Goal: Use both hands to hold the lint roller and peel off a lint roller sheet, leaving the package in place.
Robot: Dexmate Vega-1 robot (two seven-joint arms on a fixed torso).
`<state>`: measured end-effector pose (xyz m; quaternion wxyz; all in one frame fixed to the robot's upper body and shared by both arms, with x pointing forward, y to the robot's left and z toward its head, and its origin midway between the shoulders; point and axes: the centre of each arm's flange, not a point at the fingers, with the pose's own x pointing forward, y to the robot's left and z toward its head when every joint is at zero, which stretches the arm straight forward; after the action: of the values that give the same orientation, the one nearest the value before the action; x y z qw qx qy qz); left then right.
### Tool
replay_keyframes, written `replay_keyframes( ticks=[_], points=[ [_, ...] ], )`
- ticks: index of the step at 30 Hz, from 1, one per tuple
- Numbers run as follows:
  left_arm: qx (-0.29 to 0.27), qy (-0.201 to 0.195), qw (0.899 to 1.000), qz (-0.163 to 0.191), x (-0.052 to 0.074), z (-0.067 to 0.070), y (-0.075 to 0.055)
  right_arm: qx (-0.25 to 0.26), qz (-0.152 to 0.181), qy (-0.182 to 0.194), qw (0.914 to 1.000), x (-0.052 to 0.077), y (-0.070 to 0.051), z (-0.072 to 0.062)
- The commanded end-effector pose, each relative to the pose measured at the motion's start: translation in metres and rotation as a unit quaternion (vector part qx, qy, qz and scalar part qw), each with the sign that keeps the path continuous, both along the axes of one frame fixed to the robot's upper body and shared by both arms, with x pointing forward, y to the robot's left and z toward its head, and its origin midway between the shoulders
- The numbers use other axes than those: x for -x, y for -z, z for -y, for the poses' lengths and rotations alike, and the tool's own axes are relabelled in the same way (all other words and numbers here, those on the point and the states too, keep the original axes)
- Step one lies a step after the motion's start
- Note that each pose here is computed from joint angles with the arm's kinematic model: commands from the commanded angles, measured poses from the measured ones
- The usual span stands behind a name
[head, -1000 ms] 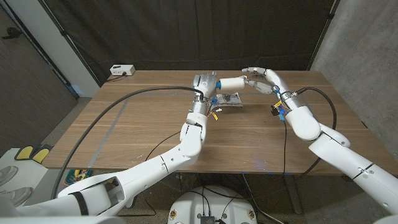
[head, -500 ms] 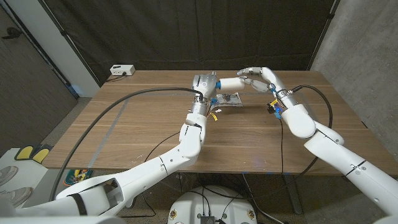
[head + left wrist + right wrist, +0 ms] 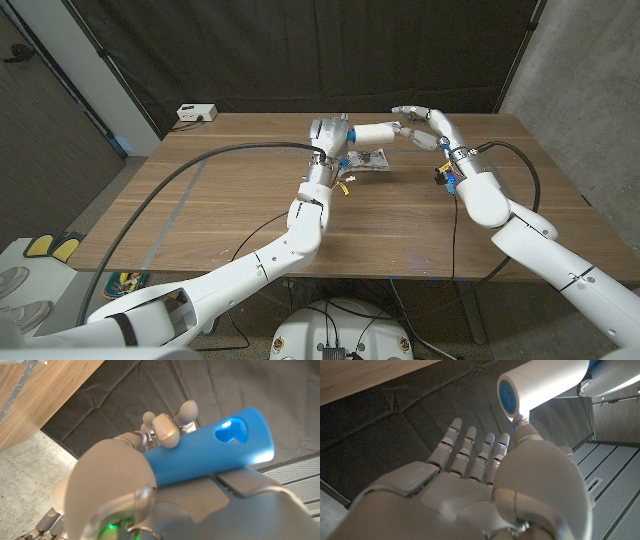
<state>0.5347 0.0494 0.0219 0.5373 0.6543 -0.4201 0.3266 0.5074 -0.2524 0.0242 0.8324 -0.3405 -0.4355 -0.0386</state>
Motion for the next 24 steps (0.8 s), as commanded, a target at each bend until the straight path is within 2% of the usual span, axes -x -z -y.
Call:
replay_keyframes(
  ticks=[1, 6, 10, 13, 20, 24],
  points=[
    [-0.001, 0.008, 1.000, 0.004, -0.0027, 0.0005, -0.0020, -0.033, 0.013, 0.024, 0.9991, 0.0071, 0.0099, 0.0107],
    [0.001, 0.008, 1.000, 0.001, -0.0041, 0.0003, -0.0021, -0.029, 0.023, -0.003, 0.9993, 0.0046, 0.0076, 0.0076],
    [0.003, 0.004, 1.000, 0.000, -0.0044, -0.0008, -0.0022, -0.009, 0.005, -0.007, 0.9999, 0.0022, 0.0042, 0.0039],
    [0.005, 0.004, 1.000, 0.003, -0.0043, -0.0020, -0.0023, -0.005, -0.011, 0.006, 0.9999, 0.0024, 0.0024, 0.0037],
    [0.005, 0.005, 1.000, 0.003, -0.0060, -0.0023, -0.0047, -0.001, -0.023, 0.010, 0.9997, 0.0022, 0.0031, 0.0063],
    [0.002, 0.004, 1.000, 0.003, -0.0082, -0.0015, -0.0059, 0.002, -0.013, -0.009, 0.9999, 0.0020, 0.0021, 0.0049]
  ],
)
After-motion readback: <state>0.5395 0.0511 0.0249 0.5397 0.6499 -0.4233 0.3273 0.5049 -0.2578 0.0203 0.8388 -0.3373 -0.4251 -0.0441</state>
